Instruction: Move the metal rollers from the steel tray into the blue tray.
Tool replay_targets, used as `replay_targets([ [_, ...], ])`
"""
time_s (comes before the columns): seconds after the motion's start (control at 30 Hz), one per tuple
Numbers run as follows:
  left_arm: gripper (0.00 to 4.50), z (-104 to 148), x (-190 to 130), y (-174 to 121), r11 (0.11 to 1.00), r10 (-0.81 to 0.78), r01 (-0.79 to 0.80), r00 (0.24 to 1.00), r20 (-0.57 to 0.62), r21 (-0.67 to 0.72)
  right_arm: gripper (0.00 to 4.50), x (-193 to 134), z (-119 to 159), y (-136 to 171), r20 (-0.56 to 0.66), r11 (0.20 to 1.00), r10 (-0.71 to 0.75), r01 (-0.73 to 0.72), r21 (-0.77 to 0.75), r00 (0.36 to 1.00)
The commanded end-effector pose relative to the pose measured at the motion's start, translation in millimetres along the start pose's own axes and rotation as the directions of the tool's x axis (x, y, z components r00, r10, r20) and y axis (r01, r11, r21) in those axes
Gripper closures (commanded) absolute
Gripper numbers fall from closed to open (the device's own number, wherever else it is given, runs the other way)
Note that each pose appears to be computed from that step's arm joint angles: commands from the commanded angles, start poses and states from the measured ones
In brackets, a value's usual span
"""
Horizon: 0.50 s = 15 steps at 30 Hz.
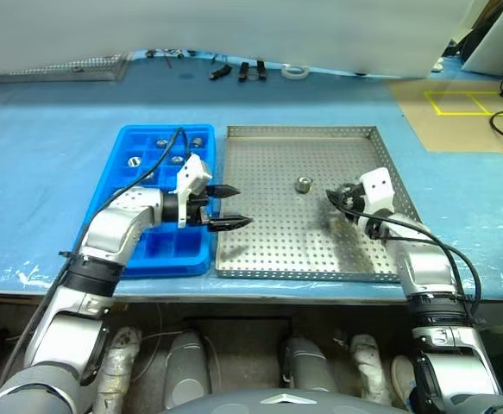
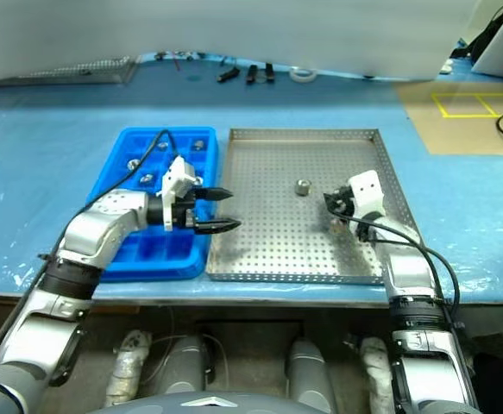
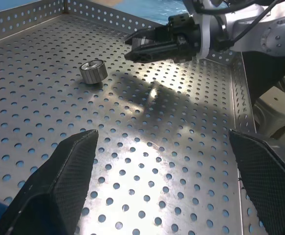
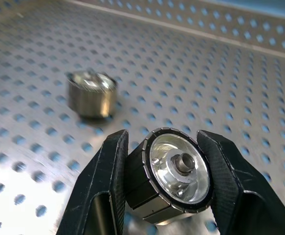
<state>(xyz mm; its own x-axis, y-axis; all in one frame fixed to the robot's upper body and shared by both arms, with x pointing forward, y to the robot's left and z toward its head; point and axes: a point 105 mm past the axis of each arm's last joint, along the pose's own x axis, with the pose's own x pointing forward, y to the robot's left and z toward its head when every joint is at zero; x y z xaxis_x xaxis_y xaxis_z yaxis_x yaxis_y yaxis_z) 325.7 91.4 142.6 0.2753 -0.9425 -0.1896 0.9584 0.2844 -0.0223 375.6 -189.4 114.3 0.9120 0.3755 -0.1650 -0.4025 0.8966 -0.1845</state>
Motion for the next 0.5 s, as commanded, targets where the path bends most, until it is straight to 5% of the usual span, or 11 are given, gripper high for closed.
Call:
replay_targets([
  [0.03, 0.00, 9.2, -22.5, -1.6, 0.997, 0.056, -0.058, 0.998, 0.029, 0.047, 2.67, 9.6, 49.1, 31.6, 0.115, 0.986, 0.162, -0.155, -0.066, 0.980],
  [0.5, 0.00, -6.6, -92.7, -34.2, 0.909, 0.416, -0.416, 0.908, 0.041, -0.017, 2.67, 66.4, 106.4, 163.7, 0.173, 0.741, 0.671, -0.638, -0.210, 0.721],
])
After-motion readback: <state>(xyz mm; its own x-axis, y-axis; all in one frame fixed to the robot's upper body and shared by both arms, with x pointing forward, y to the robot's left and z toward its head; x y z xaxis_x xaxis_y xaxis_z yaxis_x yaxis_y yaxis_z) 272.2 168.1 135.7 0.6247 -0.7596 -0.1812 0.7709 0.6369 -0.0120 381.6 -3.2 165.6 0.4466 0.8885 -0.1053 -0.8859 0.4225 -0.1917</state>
